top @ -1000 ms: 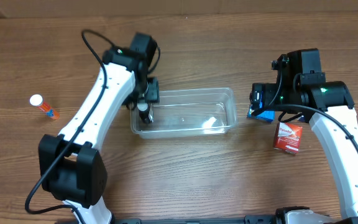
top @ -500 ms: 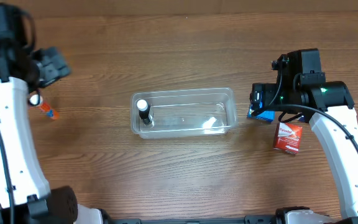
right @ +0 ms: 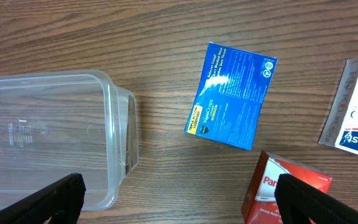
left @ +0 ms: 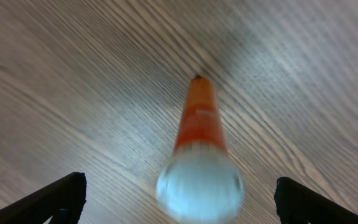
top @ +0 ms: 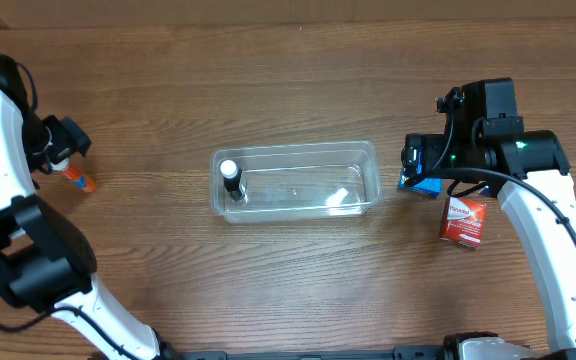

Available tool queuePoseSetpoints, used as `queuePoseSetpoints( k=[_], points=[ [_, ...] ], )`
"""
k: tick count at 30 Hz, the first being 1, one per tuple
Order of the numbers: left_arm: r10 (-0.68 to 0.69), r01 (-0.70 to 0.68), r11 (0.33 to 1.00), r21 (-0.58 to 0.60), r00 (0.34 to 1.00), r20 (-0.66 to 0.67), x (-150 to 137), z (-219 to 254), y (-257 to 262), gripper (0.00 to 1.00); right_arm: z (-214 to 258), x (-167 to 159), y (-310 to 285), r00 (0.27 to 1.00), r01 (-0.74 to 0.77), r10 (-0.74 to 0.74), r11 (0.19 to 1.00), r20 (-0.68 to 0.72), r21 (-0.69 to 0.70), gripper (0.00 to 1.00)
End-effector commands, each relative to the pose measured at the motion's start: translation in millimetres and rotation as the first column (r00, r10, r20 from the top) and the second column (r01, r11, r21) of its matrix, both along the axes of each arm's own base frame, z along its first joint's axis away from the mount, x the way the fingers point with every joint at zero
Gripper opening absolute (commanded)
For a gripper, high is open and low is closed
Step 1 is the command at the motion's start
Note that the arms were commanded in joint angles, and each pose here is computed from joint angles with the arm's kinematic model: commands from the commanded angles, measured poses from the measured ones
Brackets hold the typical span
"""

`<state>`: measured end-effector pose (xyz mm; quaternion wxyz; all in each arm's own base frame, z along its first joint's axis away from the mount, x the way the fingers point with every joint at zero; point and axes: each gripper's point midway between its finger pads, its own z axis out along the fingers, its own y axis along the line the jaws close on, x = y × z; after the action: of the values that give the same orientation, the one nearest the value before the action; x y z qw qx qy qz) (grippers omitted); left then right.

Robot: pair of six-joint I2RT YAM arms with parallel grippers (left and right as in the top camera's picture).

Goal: Pack container
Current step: 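Move left gripper to the orange tube and grasp it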

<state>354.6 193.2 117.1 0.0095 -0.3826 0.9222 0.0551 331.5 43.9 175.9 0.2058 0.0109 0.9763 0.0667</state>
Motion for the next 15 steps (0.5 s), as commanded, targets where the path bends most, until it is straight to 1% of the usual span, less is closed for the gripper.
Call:
queuePoseSetpoints(
  k=[1,3,5,7,9,10,13,14,15],
  points=[
    [-0.02,0.017,0.998,-0.057,0.998,-0.059,-1.0,-27.5,-3.6,0.95,11.5,6.5,0.4,0.999,0.007,-0.007,1.0,0.035,0.009,1.0],
    [-0.021,0.016,0.998,-0.066,0.997,-0.077,-1.1,-36.0,-3.6,0.9,11.5,6.4,0.3,0.999,0.007,-0.007,1.0,0.035,0.009,1.0],
    [-0.025,0.021,0.998,-0.06,0.997,-0.067,1.9,-37.3,-2.0,0.83,11.5,6.4,0.3,0.999,0.007,-0.007,1.0,0.035,0.009,1.0],
    [-0.043,0.041,0.998,-0.05,0.998,-0.054,5.6,-36.9,0.6,0.73,11.5,6.4,0.3,0.999,0.007,-0.007,1.0,0.035,0.009,1.0],
    [-0.046,0.044,0.998,-0.036,0.998,-0.05,7.1,-36.8,3.3,0.67,11.5,6.5,0.4,0.999,0.007,-0.007,1.0,0.035,0.009,1.0],
    [-0.046,0.044,0.998,-0.033,0.998,-0.045,8.3,-36.9,4.0,0.61,11.5,6.5,0.4,0.999,0.007,-0.007,1.0,0.035,0.009,1.0],
    [-0.046,0.045,0.999,-0.026,0.998,-0.032,11.8,-36.9,5.5,0.46,11.5,6.5,0.3,0.999,0.007,-0.008,1.0,0.035,0.008,1.0],
    [-0.046,0.046,0.999,-0.025,0.998,-0.031,12.0,-36.9,5.6,0.42,11.5,6.5,0.3,0.999,0.007,-0.008,1.0,0.035,0.008,1.0],
    [-0.051,0.05,0.998,-0.026,0.998,-0.031,11.9,-36.9,5.7,0.41,11.5,6.5,0.3,0.999,0.007,-0.008,1.0,0.035,0.008,1.0]
  ],
)
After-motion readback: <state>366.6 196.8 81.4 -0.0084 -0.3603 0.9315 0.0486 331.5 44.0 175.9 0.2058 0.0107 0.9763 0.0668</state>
